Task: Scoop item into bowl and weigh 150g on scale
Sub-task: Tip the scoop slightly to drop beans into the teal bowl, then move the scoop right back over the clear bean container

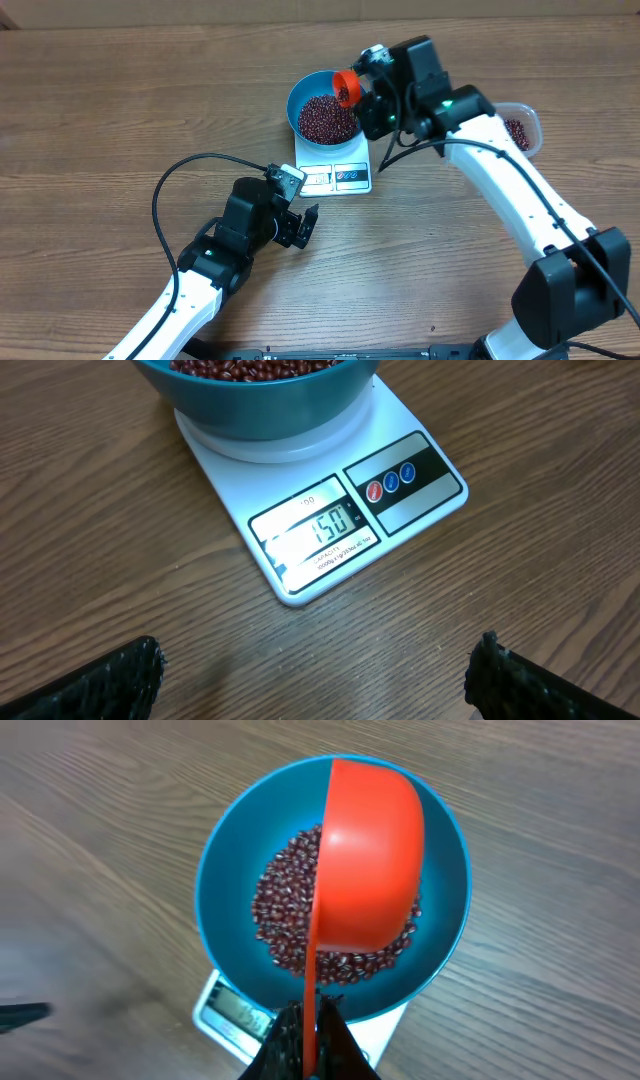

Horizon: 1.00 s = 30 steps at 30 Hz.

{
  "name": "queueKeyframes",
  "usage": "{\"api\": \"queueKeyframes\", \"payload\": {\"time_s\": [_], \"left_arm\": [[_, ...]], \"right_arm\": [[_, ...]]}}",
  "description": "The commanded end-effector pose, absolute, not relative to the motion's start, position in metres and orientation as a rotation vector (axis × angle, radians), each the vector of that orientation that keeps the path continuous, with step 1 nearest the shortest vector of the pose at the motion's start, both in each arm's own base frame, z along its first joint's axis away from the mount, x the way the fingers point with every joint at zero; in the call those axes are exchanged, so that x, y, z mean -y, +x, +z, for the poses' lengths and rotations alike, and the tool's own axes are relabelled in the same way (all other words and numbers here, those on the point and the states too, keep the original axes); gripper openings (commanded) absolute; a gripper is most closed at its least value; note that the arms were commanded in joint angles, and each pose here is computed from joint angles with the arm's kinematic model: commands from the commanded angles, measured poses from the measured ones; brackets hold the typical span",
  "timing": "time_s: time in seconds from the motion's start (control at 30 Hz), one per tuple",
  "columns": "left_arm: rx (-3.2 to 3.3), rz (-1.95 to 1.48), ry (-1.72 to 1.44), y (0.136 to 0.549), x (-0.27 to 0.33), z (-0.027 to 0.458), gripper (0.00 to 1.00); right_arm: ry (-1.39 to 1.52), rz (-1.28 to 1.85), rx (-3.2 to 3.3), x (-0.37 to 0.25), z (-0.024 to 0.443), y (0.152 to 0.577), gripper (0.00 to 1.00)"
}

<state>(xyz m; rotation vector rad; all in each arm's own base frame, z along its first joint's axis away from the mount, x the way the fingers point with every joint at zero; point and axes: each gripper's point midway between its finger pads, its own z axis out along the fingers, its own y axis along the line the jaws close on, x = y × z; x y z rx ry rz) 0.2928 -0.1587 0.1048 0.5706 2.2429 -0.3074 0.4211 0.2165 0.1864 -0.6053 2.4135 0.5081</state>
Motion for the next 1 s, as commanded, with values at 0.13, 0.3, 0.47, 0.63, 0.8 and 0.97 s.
{"api": "queueKeyframes", "payload": {"time_s": [0.13, 0.3, 0.47, 0.63, 0.8, 0.97], "left_arm": [[-2.253, -0.296, 0.561, 0.293, 0.157, 0.102, 0.99], [-2.253, -0.296, 0.561, 0.293, 0.157, 0.102, 1.00], [-2.253, -0.296, 0.561, 0.293, 0.157, 0.102, 1.00], [-2.253, -0.296, 0.561, 0.293, 0.157, 0.102, 1.00], [-2.253, -0.296, 0.561, 0.293, 0.157, 0.102, 1.00], [-2.253, -0.296, 0.561, 0.293, 0.157, 0.102, 0.99]], "right_arm": [[-0.486, 0.889, -2.218, -0.181, 0.282, 0.408, 0.04], [-0.352, 0.977, -2.188, -0.126, 0.306, 0.400, 0.04], [-0.112, 0.936, -2.211, -0.051, 0.308, 0.398, 0.04], [0.137, 0.825, -2.246, 0.025, 0.294, 0.392, 0.04], [0.359, 0.530, -2.366, 0.084, 0.263, 0.383, 0.04], [0.439, 0.349, -2.475, 0.101, 0.235, 0.377, 0.04]]}}
